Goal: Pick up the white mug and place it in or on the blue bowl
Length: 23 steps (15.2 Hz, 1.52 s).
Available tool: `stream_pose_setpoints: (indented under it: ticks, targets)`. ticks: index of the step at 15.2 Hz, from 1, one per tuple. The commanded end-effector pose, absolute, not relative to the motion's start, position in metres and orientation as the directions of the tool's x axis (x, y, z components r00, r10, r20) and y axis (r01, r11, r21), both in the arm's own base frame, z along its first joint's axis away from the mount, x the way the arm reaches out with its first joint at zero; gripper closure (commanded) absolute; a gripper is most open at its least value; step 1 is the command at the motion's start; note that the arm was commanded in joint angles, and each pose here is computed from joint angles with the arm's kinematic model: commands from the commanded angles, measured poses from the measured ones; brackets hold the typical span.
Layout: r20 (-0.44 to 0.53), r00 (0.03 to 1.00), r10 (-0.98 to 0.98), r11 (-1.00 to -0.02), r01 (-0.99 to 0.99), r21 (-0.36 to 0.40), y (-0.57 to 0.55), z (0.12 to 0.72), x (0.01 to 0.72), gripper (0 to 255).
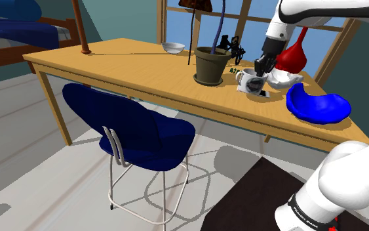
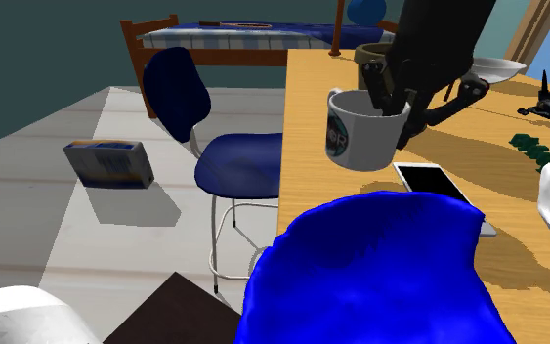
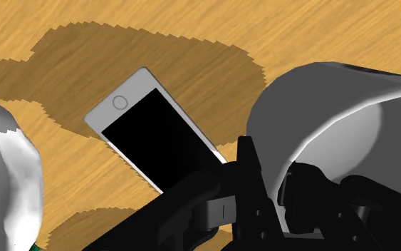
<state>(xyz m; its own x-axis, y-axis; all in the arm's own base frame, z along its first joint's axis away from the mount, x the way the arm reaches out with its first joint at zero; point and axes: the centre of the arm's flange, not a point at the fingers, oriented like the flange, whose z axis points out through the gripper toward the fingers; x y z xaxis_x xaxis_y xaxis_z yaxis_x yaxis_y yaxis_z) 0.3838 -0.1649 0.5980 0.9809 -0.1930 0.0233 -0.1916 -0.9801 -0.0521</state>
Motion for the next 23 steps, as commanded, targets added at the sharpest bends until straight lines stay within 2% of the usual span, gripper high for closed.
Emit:
stream_pose_setpoints:
  ticks: [1,23]
  targets:
    - [0.023,0.981,-0.193,-0.98,-0.192,-0.052,-0.166,0.609,0.384,255]
    - [0.023,0.981,-0.193,-0.98,-0.192,-0.052,-0.166,0.723,0.384,255]
